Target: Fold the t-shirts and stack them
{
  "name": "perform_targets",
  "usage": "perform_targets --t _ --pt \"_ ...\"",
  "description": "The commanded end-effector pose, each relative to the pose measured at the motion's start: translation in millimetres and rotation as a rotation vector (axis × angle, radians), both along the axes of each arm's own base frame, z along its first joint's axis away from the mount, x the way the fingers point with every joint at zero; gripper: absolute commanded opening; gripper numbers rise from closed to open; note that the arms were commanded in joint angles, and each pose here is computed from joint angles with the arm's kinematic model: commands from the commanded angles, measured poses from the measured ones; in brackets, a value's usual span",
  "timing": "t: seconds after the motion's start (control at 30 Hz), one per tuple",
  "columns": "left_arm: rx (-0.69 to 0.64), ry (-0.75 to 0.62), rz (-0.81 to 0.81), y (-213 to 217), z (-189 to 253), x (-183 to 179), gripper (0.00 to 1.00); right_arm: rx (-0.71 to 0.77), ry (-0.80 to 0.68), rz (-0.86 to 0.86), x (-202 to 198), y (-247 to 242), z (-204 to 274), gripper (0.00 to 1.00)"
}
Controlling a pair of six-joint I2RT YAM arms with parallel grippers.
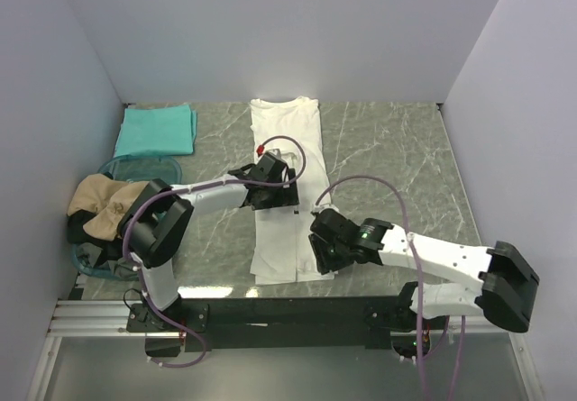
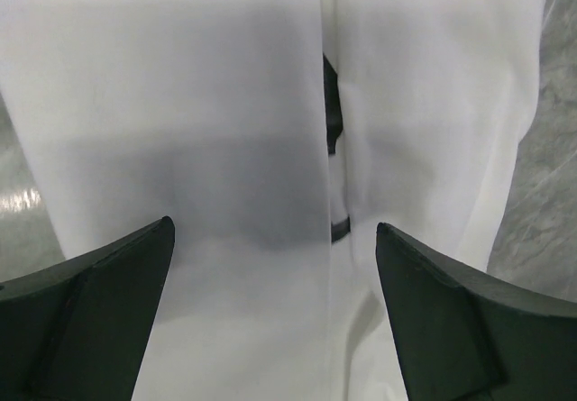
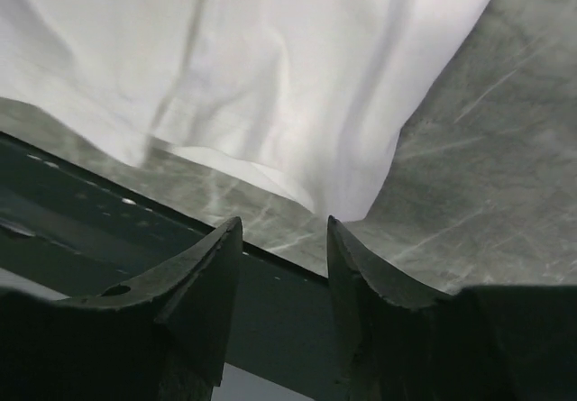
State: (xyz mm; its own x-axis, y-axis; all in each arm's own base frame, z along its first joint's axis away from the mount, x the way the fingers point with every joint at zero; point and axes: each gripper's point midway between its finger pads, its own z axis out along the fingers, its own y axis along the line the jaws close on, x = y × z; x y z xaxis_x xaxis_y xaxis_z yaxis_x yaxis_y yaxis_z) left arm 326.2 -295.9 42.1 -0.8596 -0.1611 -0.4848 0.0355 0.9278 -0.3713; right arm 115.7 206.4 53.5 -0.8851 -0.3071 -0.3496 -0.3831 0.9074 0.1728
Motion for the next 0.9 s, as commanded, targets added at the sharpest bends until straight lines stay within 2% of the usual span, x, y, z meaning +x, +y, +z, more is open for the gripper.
perform_targets --t 0.0,0.13,0.2,0.23,0.37,0.4,0.57,0.63,0.7,0.77,0.87 --pt "0.014 -0.079 -0.044 -5.5 48.6 -10.3 0.99 0.085 -0.13 -0.119 32.6 6.0 38.7 0.5" --pt "-0.017 -0.189 -0.013 6.6 104.7 -30.5 0.99 0.186 -0.159 -0.235 55.6 3.1 51.6 0.54" --pt "-0.03 -0.17 0.012 19.4 102.1 -46.8 0.99 0.224 -0.148 -0.295 63.2 -7.5 48.0 0.55" --pt "-0.062 -0.188 0.026 26.5 114.6 -53.8 0.99 0.261 -0.149 -0.302 66.8 -5.4 48.9 0.56" --pt "-0.059 -0.106 0.094 58.6 88.3 -90.9 0.99 0.294 -0.052 -0.287 53.7 -7.5 26.9 0.56" --pt "-0.04 -0.053 0.115 69.4 67.9 -105.2 0.99 0.29 -0.037 -0.286 51.3 -8.0 22.7 0.56" --pt "-0.092 0.075 0.119 81.6 34.0 -149.8 1.0 0.249 0.048 -0.295 33.0 -15.6 -4.3 0.55" --pt "-0.117 0.142 0.106 80.6 18.3 -169.8 0.95 0.264 0.085 -0.297 25.4 -14.1 -12.7 0.54" --pt "-0.134 0.202 0.085 78.5 4.0 -188.1 0.87 0.288 0.121 -0.289 18.6 -10.0 -16.8 0.54" --pt "-0.156 0.218 0.073 73.7 0.3 -194.1 0.78 0.297 0.141 -0.292 15.4 -8.5 -22.6 0.52" --pt "-0.158 0.238 0.054 68.5 -5.5 -204.0 0.7 0.304 0.171 -0.294 9.3 -7.9 -27.7 0.49"
